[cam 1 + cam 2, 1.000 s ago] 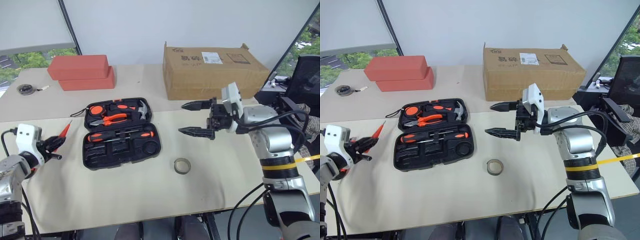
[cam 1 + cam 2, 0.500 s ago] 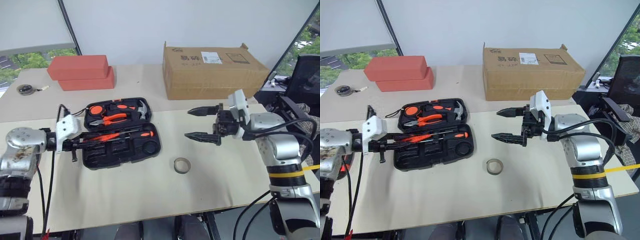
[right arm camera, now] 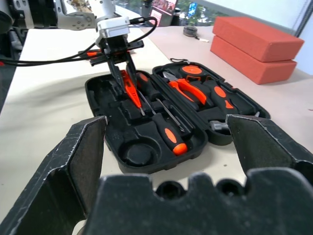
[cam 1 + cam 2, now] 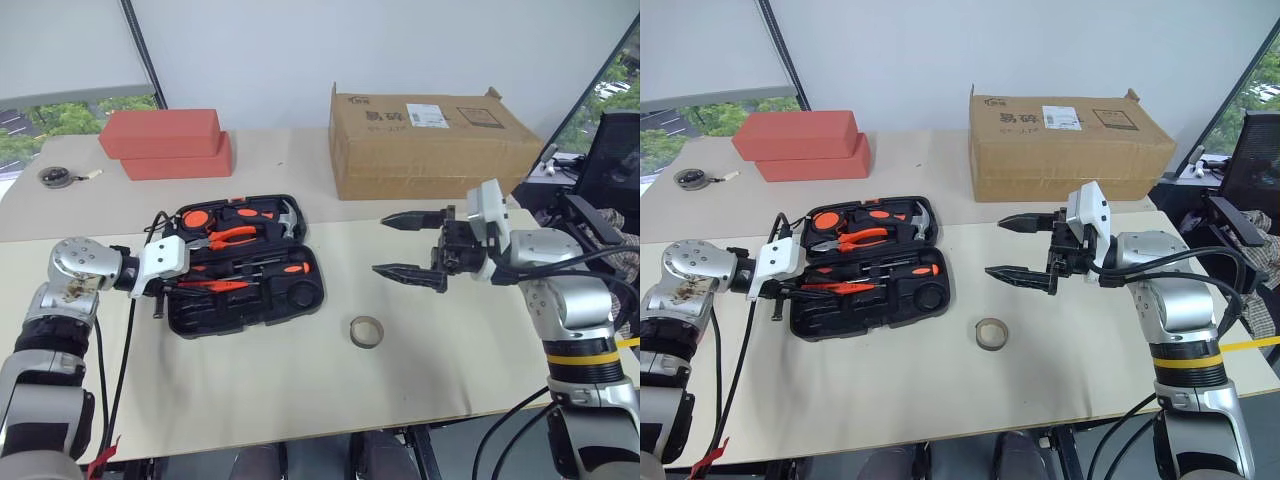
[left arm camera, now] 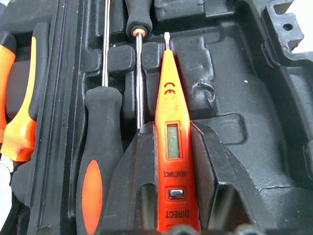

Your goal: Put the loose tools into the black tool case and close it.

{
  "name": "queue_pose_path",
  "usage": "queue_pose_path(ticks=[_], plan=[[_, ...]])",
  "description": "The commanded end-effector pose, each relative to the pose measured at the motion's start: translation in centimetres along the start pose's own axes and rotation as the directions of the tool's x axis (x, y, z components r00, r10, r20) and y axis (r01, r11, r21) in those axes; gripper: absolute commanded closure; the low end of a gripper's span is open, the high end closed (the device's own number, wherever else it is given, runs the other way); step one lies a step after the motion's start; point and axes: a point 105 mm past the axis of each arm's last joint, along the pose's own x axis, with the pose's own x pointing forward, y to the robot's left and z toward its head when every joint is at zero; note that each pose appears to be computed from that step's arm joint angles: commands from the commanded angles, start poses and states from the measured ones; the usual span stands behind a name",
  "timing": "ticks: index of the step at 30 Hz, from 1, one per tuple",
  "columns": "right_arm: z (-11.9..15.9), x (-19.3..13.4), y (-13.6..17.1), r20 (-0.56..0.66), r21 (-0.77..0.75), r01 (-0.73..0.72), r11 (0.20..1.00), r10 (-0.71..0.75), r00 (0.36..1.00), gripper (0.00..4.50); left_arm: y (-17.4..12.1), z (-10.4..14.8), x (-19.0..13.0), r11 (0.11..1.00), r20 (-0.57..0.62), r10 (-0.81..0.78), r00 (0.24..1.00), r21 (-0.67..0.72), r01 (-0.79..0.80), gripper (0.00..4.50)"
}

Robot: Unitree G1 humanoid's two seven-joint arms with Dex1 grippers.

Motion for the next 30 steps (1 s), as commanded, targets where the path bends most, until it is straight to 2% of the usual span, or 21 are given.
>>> queue_pose_path(ticks=[1, 11, 17, 19, 20, 24, 27, 30], plan=[[1.5, -0.2, -0.1, 0.039, -0.044, 0.009, 0.999, -0.007, 0.999, 0.0, 0.2, -0.1, 0.1, 1.0, -0.028, -0.005, 1.0, 0.015, 0.005, 4.01], [1.4, -0.2, -0.1, 0.041, -0.051, 0.015, 0.999, -0.013, 0.999, 0.0, -0.4, -0.8, 0.5, 0.999, -0.081, -0.053, 0.995, -0.011, 0.052, 4.01], [1.5, -0.1, -0.2, 0.043, -0.054, 0.019, 0.998, -0.017, 0.999, 0.0, -0.4, -0.5, 0.9, 0.998, -0.052, -0.056, 0.997, -0.025, 0.054, 4.01], [1.5, -0.1, -0.2, 0.043, -0.055, 0.021, 0.998, -0.018, 0.999, 0.0, -0.3, -0.4, 0.9, 0.998, -0.043, -0.05, 0.998, -0.03, 0.048, 3.01], [1.5, -0.1, -0.2, 0.043, -0.055, 0.021, 0.998, -0.019, 0.999, 0.0, -0.2, -0.3, 0.9, 0.999, -0.035, -0.039, 0.999, -0.03, 0.038, 2.79], [1.5, 0.0, -0.2, 0.045, -0.052, 0.017, 0.999, -0.014, 0.999, 0.0, 1.0, 1.0, 0.5, 0.999, 0.023, 0.036, 0.999, 0.004, -0.037, 1.32], [1.4, 0.1, -0.1, 0.048, -0.05, 0.016, 0.999, -0.013, 0.999, 0.0, 1.9, 2.9, -0.9, 0.995, 0.128, 0.098, 0.987, -0.022, -0.096, 0.16], [1.4, 0.1, -0.1, 0.049, -0.048, 0.017, 0.999, -0.015, 0.999, 0.0, 2.0, 4.1, -2.1, 0.99, 0.211, 0.134, 0.968, -0.065, -0.123, 0.04]])
